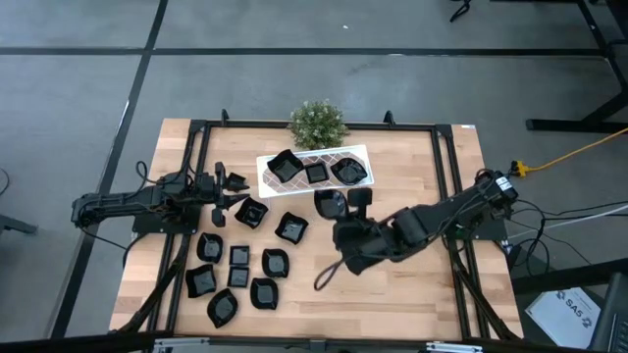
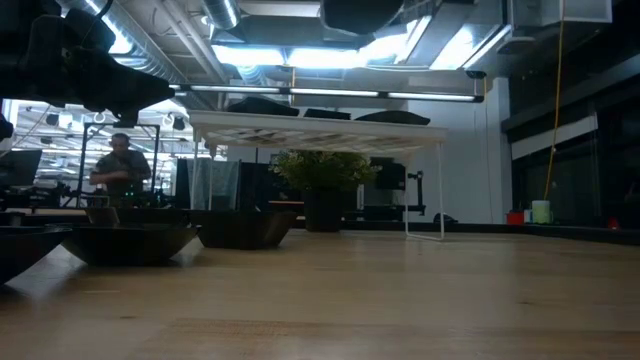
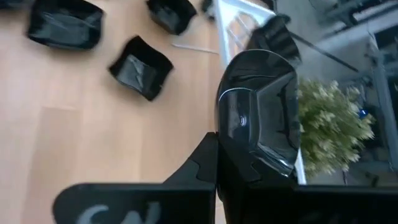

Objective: Pick & Place Mini shaped plates
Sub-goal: Stack the leaf shaped plate on top of the leaf shaped plate on the shelf

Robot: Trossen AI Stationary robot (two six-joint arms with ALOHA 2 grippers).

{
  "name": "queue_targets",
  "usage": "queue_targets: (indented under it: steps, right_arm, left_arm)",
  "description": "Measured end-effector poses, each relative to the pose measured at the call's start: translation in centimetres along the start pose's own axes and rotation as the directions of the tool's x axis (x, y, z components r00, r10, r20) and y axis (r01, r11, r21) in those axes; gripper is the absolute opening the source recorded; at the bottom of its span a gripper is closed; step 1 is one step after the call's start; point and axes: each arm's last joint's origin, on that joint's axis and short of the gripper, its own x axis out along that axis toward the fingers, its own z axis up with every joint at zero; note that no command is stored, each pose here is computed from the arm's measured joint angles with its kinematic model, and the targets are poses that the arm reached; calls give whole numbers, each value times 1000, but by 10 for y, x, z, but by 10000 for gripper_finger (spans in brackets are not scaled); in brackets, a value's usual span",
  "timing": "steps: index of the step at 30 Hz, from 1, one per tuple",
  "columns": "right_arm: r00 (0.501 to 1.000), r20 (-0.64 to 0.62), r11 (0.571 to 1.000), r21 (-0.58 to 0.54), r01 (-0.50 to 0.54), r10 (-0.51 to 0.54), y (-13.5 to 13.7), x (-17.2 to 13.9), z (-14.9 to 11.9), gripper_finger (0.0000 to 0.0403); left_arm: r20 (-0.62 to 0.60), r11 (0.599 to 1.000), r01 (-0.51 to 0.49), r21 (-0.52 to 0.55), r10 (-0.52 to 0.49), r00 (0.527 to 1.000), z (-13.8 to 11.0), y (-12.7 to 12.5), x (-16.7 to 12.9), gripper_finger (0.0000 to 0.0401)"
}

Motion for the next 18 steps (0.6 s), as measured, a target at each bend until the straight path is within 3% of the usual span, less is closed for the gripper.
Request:
queue_targets:
  steps: [9,14,18]
  right_arm:
    - [990,-127,998,-2,63,-63,-31,25,-8,4]
    - [982,-162,989,-121,81,-100,-35,31,-13,4]
    - [961,-177,950,-269,160,-212,-32,39,-20,4]
  left_arm:
    - [0,1000,0,0,0,1000,0,0,0,100]
    - [0,1000,0,0,0,1000,0,0,0,100]
    - [1,1000,0,0,0,1000,0,0,0,100]
